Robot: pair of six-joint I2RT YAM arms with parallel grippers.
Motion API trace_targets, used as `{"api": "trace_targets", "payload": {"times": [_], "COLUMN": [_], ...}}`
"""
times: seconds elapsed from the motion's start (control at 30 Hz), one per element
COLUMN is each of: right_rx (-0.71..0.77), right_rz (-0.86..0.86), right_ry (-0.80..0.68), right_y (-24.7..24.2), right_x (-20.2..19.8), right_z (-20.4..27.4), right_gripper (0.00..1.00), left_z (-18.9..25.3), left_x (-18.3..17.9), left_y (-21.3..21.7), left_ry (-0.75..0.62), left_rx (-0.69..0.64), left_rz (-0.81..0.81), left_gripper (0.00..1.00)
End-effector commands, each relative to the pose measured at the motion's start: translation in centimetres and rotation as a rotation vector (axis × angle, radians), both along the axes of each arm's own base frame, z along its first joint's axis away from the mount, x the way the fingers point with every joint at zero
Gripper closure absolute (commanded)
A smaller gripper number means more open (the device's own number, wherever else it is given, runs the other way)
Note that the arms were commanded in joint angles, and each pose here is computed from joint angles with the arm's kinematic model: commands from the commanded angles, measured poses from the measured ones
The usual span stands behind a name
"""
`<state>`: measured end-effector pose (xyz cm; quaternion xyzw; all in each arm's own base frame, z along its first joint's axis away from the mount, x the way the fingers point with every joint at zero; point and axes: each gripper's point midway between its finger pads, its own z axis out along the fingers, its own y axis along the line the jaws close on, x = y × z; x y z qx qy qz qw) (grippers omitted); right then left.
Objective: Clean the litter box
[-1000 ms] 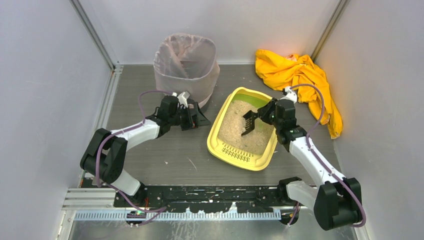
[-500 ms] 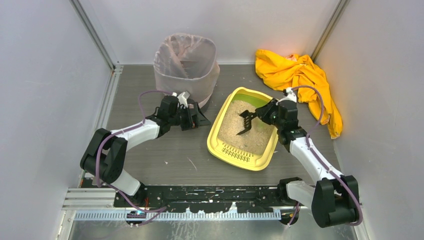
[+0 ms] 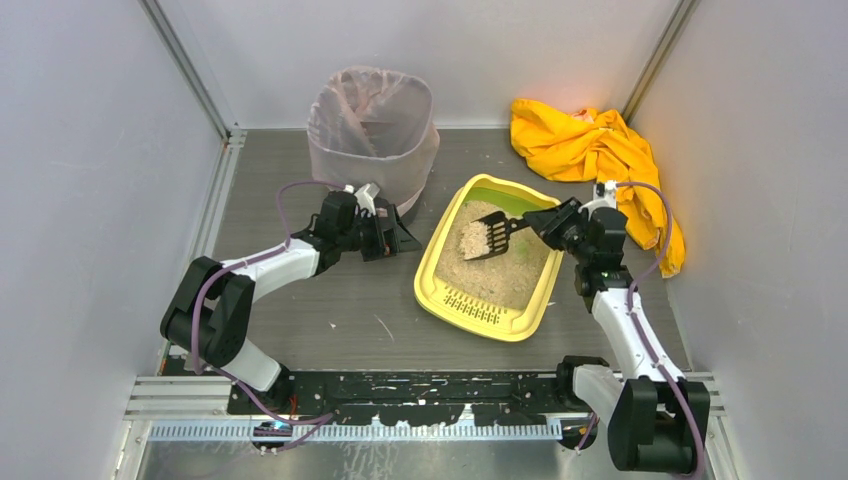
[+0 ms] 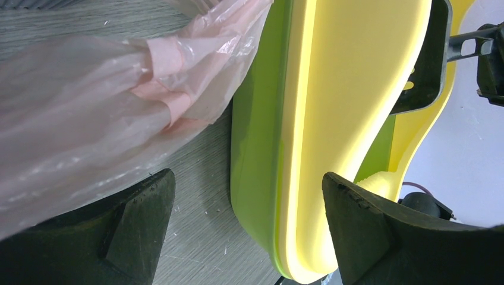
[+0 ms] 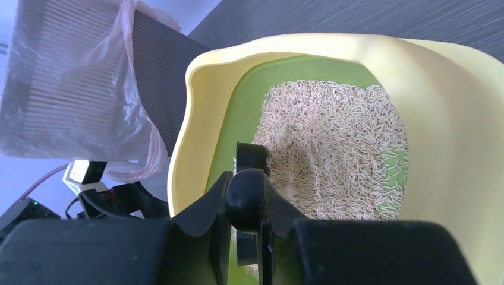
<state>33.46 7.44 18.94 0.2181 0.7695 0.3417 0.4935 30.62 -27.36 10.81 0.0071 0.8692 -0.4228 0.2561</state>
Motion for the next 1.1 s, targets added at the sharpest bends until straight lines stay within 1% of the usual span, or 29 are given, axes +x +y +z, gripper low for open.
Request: {"api": "trace_targets", "payload": {"times": [0.0,0.23,0.5,0.6,0.67,0.73,0.9,1.07], "right_rx": [0.105,0.150,0.358,0.421,0.447,0.450,0.372,0.370], "right_rz": [0.060,0.063,0.092,0.098,0.102,0.099,0.075,0.078], "right_ry": [-0.141,-0.178,-0.202,-0.199,-0.218,-0.226,-0.204,-0.243], "right_y": [0.6,-0.7,-1.5,-1.3,-1.3,-1.5,-2.0,-1.9], "right_x": [-0.4,-1.1,-1.2,-1.6,-2.1,-2.4,-2.6,-3.3], "right_z": [4.6,5.3,3.6,2.7,3.0,3.2,2.9,4.8], "right_gripper": [0.99,0.99,0.99,0.99,0.99,0.99,0.99,0.99], "left_z": [2.4,2.3,2.1,1.9,1.9,1.8,1.9,1.9], "left_x": [0.7,0.7,0.7,0.7,0.8,0.8,0.8,0.8], "left_y": [-0.7,-0.7,-0.5,-0.5,-0.5,-0.5,-0.5,-0.6], "left_ry": [-0.081,-0.079,-0.082,-0.081,-0.084,-0.083,-0.087,-0.082], "left_rx": [-0.041,-0.040,-0.028,-0.024,-0.026,-0.025,-0.023,-0.026], "left_rz": [-0.022,-0.022,-0.016,-0.015,-0.012,-0.011,-0.013,-0.020], "left_gripper": [0.07,0.08,0.08,0.08,0.08,0.08,0.08,0.08]}}
